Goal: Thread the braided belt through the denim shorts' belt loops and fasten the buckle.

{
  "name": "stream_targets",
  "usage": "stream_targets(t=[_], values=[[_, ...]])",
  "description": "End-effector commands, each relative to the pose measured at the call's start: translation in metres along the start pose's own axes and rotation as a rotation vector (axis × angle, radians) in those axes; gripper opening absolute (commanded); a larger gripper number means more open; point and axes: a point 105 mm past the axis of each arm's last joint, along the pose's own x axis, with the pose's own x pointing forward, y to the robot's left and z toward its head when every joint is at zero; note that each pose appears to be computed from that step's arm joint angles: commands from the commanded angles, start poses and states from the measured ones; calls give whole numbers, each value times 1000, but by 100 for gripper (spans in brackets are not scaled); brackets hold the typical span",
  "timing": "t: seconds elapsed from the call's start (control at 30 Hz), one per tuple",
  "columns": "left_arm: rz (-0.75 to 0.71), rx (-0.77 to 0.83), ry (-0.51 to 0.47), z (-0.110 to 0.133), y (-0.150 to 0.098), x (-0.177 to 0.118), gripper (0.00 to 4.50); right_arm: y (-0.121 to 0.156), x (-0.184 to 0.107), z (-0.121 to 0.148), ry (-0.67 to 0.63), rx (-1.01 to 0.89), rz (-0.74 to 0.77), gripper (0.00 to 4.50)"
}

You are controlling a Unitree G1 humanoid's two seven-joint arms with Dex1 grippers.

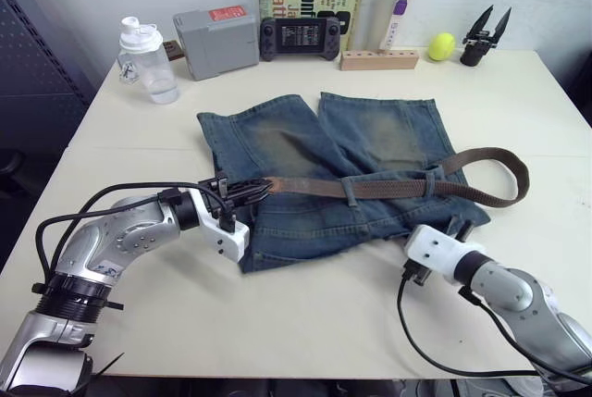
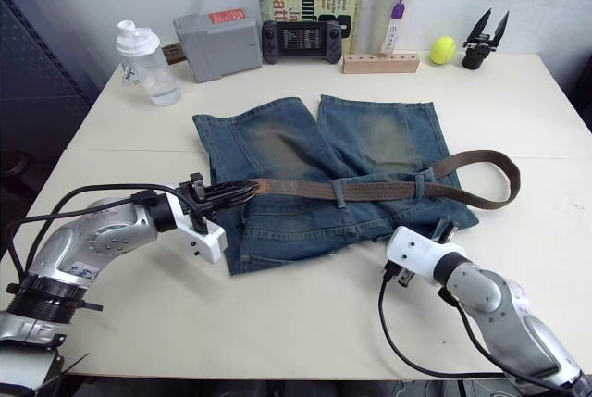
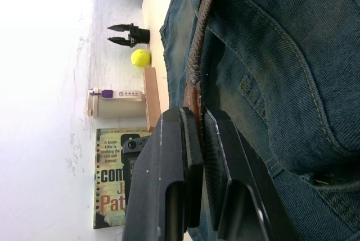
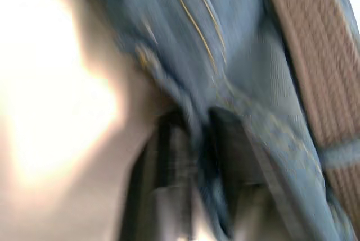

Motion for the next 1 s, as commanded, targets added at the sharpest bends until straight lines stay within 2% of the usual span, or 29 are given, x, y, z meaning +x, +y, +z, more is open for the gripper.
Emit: stream_targets(t=[0.03, 0.17, 0.37, 0.53, 0.7, 0.8, 0.83, 0.87, 0.9, 0.97, 1.0], values=[[55, 24, -31, 7, 15, 1, 0, -44, -17, -46, 202, -26, -174, 5], [55, 22, -56, 11, 14, 1, 0, -73, -34, -76, 321, -51, -273, 5], [51, 7, -117, 21, 12, 2, 0, -90, -41, -93, 403, -45, -342, 5], [48, -10, -159, 29, 11, 3, 0, -80, -33, -87, 378, -40, -302, 5], [47, -19, -174, 31, 10, 4, 0, -79, -36, -56, 244, 92, -292, 5], [46, -20, -179, 31, 10, 5, 0, -86, -45, -46, 231, 153, -306, 100], [46, -22, -183, 32, 10, 6, 0, -87, -48, -44, 237, 181, -300, 179], [47, -22, -185, 32, 10, 6, 0, -91, -52, -43, 240, 201, -303, 230], [47, -22, -188, 32, 10, 7, 0, -94, -56, -41, 240, 225, -295, 250], [49, -21, -192, 32, 10, 8, 0, -107, -69, -35, 238, 246, -269, 357], [51, -21, -193, 32, 10, 9, 0, -111, -75, -31, 234, 255, -244, 387]])
